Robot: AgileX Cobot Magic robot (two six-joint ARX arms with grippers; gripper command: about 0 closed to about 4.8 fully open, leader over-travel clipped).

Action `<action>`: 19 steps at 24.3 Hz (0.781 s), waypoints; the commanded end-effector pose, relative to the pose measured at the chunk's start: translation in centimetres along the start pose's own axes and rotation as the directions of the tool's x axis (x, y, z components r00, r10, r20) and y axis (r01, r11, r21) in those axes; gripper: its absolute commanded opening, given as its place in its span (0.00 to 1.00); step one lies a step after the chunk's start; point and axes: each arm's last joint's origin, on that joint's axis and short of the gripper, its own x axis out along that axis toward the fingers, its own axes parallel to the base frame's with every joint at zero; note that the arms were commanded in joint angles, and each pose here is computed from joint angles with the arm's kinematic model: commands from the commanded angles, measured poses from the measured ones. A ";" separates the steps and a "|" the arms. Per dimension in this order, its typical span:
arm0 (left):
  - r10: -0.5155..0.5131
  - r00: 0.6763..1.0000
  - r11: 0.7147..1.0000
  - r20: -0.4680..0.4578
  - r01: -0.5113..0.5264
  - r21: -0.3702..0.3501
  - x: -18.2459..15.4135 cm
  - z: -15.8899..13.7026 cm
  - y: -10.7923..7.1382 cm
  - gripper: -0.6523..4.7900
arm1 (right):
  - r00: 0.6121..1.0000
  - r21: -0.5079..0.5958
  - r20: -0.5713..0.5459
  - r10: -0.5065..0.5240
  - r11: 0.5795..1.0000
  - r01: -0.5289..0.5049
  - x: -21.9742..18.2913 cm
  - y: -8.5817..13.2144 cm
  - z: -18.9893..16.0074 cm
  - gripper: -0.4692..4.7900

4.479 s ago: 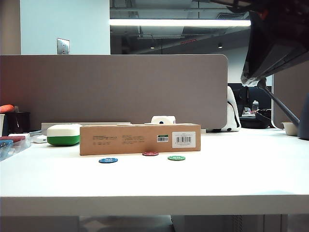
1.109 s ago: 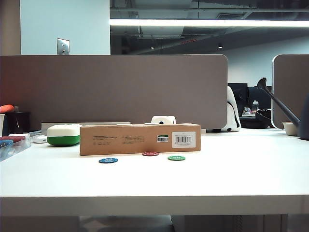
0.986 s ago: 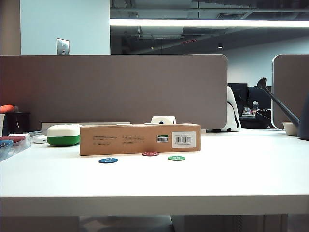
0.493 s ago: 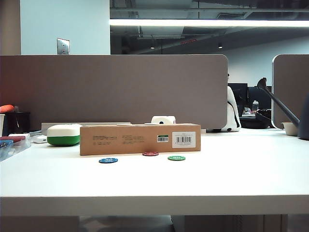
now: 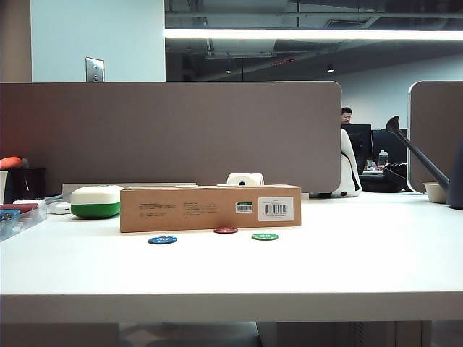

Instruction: Push the chip, whose value equals the sum of all the chip values on the rectangular box, forward next to the box.

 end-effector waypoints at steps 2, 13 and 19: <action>-0.002 1.000 1.000 0.013 0.002 0.004 0.0 0.2 0.0 0.11 | 1.000 0.028 0.001 -0.002 1.000 0.002 0.0 0.0 -0.1 0.08; -0.002 1.000 1.000 0.013 0.002 0.004 0.0 0.2 0.0 0.11 | 1.000 0.028 0.001 0.001 1.000 -0.001 0.0 0.0 -0.1 0.08; -0.002 1.000 1.000 0.013 0.002 0.004 0.0 0.2 0.0 0.11 | 1.000 0.028 0.000 0.014 1.000 -0.014 0.0 0.1 -0.1 0.08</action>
